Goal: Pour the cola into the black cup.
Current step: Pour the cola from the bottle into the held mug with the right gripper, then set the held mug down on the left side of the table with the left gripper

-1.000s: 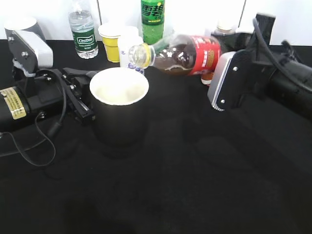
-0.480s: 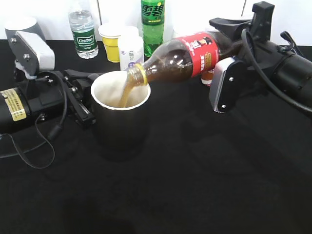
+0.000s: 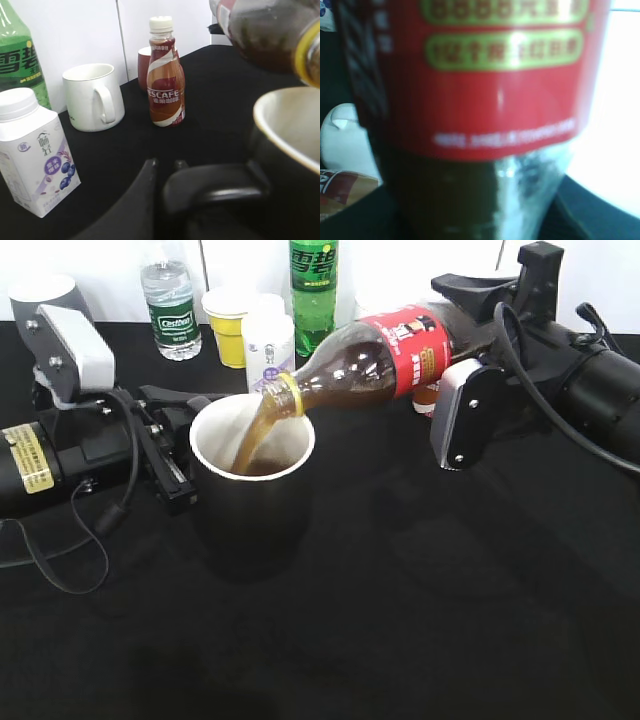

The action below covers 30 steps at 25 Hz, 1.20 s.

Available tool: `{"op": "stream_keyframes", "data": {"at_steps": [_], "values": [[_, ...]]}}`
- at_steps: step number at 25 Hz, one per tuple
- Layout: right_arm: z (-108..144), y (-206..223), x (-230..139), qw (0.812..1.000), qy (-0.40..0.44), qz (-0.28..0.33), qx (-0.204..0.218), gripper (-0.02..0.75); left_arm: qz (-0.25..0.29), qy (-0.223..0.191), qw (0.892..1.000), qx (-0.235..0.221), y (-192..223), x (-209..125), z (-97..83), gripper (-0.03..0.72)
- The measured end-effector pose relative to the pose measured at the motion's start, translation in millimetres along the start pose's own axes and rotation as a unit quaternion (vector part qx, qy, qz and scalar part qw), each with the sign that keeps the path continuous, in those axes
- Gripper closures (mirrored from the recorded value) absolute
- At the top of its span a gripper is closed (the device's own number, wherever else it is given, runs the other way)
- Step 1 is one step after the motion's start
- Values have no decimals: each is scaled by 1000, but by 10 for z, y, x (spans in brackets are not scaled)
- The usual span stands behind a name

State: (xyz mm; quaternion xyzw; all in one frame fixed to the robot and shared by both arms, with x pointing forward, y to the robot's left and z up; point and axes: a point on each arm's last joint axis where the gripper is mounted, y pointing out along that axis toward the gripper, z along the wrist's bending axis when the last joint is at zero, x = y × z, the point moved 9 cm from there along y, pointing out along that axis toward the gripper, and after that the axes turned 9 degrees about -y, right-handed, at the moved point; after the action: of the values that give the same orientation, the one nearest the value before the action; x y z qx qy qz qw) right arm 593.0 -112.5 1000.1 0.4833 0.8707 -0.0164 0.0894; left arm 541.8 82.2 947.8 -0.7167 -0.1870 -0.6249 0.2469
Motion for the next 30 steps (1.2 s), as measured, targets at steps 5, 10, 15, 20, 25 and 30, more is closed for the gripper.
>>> {"op": "stream_keyframes", "data": {"at_steps": [5, 10, 15, 20, 25, 30], "values": [[-1, 0, -2, 1000, 0, 0, 0, 351, 0, 1, 1000, 0, 0, -1, -1, 638], [-1, 0, -2, 1000, 0, 0, 0, 352, 0, 1, 1000, 0, 0, -1, -1, 637], [-1, 0, -2, 999, 34, 0, 0, 352, 1, 1, 1000, 0, 0, -2, -1, 637], [176, -30, 32, 990, 135, 0, 24, 352, 0, -1, 1000, 3, 0, 2, 12, 637], [161, -36, 36, 884, 467, 2, 8, 352, -17, -22, 999, 44, -9, 58, 160, 637], [113, -59, -35, 731, 682, 8, -19, 352, -42, -27, 979, 200, -187, 114, 760, 638]]}}
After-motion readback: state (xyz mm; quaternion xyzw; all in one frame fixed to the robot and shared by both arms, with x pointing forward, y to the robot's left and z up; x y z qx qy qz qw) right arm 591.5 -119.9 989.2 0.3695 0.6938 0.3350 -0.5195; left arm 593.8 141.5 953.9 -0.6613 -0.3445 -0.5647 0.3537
